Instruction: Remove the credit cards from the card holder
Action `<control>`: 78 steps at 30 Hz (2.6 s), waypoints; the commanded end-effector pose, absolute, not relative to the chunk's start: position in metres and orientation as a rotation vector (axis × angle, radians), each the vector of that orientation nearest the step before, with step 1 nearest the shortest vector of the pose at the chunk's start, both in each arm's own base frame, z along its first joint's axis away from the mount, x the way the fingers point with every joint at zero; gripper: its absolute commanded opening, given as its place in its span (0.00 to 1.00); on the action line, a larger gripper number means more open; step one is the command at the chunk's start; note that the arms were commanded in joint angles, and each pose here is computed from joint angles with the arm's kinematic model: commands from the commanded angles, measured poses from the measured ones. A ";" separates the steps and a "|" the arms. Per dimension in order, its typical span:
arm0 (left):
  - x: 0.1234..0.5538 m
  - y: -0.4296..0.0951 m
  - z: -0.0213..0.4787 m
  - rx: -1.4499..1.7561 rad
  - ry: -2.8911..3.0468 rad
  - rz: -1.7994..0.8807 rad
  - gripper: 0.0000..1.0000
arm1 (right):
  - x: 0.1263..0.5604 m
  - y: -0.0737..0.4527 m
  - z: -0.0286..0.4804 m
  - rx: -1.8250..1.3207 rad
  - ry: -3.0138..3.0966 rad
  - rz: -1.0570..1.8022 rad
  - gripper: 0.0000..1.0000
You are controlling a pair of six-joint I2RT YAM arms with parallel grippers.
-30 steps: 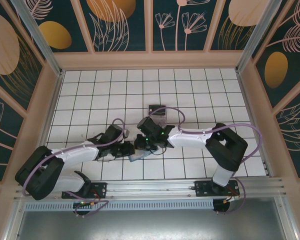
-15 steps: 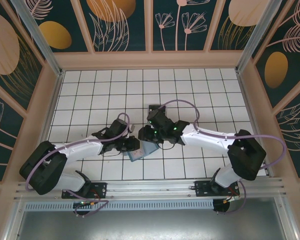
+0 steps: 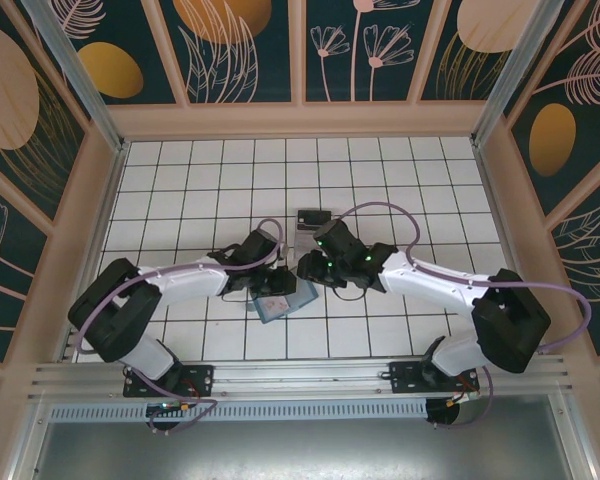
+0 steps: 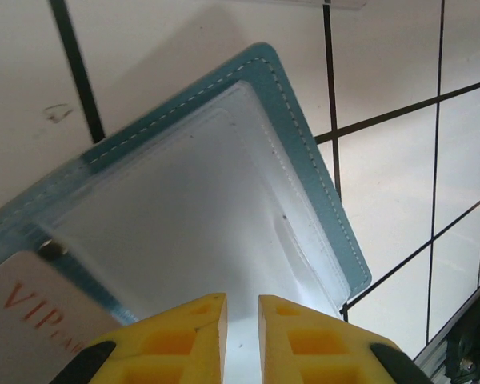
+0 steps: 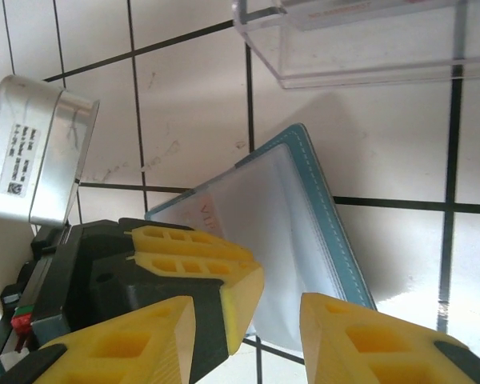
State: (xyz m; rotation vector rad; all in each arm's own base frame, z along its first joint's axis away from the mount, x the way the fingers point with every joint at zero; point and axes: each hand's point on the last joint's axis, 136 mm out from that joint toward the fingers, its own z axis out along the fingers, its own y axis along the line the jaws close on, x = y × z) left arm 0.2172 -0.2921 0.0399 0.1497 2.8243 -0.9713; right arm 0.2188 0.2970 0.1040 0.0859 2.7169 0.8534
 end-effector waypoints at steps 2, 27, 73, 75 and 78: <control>0.218 -0.307 0.038 0.211 2.837 -0.957 0.19 | 0.217 0.279 0.101 0.089 2.714 0.798 0.40; 0.228 -0.306 0.074 0.242 2.704 -0.814 0.19 | 0.217 0.289 0.097 0.035 2.746 0.872 0.39; 0.222 -0.281 0.032 0.119 2.719 -0.830 0.07 | 0.211 0.323 0.058 0.039 2.911 0.946 0.18; 0.223 -0.279 0.034 0.113 2.713 -0.828 0.07 | 0.211 0.324 0.054 0.057 2.923 0.948 0.17; 0.223 -0.276 0.038 0.102 2.703 -0.819 0.07 | 0.211 0.328 0.053 0.070 2.929 0.977 0.16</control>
